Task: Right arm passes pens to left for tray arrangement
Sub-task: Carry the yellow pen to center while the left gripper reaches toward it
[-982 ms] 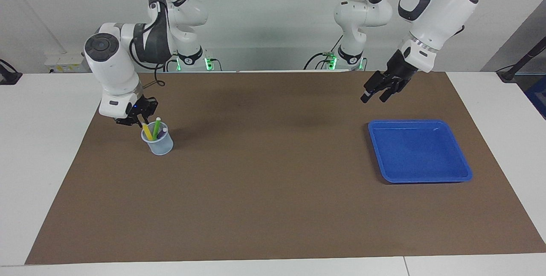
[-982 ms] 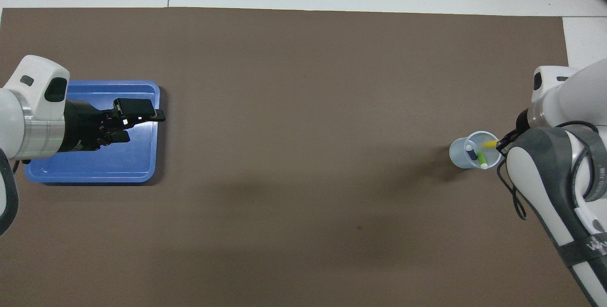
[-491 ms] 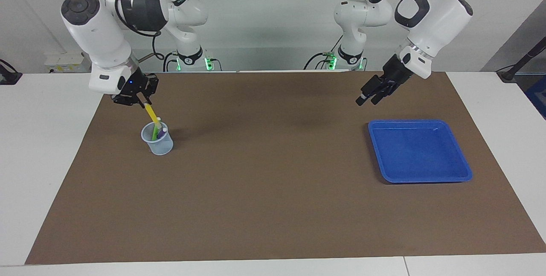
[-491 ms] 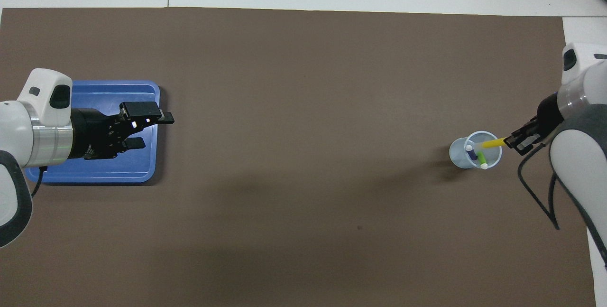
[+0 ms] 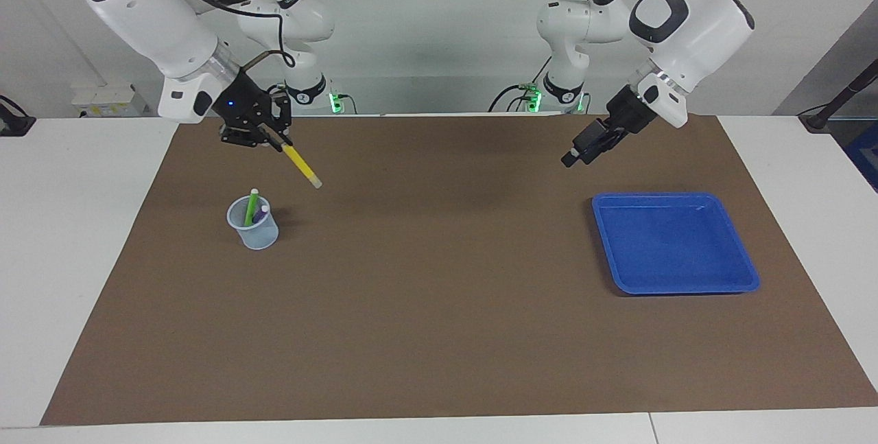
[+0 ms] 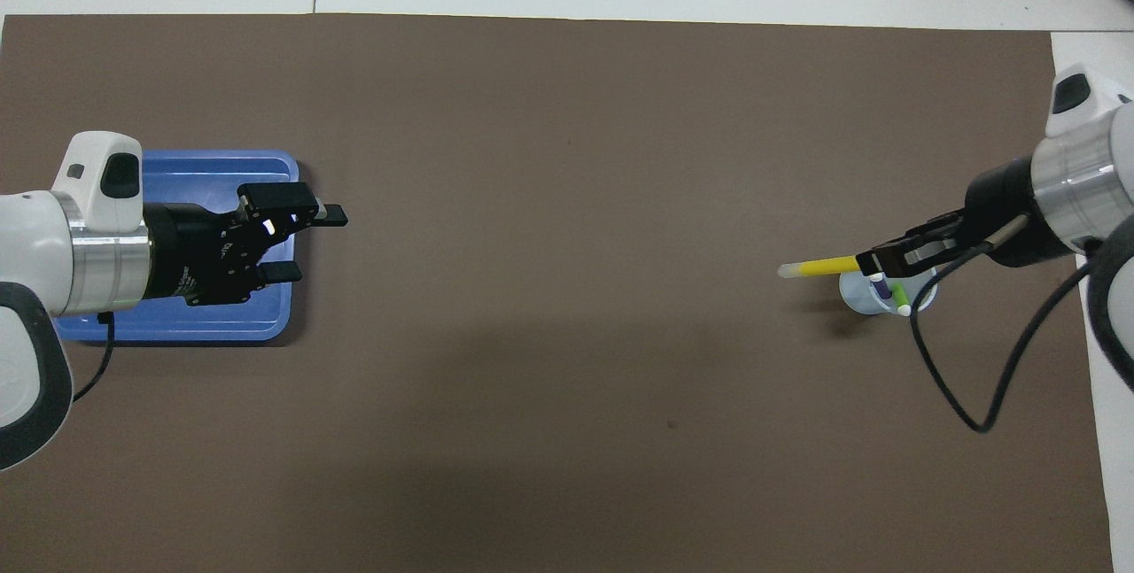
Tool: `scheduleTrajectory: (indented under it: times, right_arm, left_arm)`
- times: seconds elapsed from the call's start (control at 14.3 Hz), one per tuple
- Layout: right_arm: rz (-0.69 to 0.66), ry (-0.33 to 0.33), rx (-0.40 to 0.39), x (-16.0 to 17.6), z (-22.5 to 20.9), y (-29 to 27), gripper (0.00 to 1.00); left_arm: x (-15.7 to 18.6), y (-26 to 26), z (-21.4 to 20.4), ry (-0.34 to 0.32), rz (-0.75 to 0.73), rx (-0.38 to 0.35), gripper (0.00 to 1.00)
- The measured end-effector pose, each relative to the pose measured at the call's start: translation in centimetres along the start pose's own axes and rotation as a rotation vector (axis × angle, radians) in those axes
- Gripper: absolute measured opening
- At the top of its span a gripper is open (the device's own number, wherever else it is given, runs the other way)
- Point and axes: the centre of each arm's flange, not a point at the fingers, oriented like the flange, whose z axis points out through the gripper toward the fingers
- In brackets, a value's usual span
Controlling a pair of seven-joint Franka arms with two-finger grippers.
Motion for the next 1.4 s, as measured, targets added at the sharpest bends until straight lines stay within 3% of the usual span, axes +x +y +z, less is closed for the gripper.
scheduleTrajectory:
  times: [0.28, 0.56, 0.84, 1.12, 1.26, 1.4]
  right_arm:
    - [0.192, 0.106, 0.103, 2.5, 2.1, -7.0, 0.19]
    - [0.410, 0.232, 0.221, 4.1, 4.4, -9.8, 0.19]
    - [0.510, 0.287, 0.253, 4.2, 6.7, -13.0, 0.19]
    - [0.624, 0.362, 0.380, 4.4, 8.5, -16.7, 0.19]
    - [0.653, 0.375, 0.397, 4.1, 9.9, -18.9, 0.19]
    - [0.656, 0.368, 0.399, 3.8, 10.6, -19.8, 0.19]
  left_arm:
    - [-0.3, -0.5, 1.0, -0.063, -0.124, -0.093, 1.00]
    - [-0.6, -1.1, 2.5, -0.096, -0.216, -0.155, 1.00]
    - [-3.4, 0.8, 5.6, -0.058, -0.325, -0.232, 1.00]
    - [-6.0, 2.8, 7.5, -0.039, -0.430, -0.280, 0.98]
    - [-6.8, 3.4, 7.9, -0.024, -0.502, -0.315, 1.00]
    - [-8.1, 4.1, 8.5, -0.010, -0.568, -0.348, 0.90]
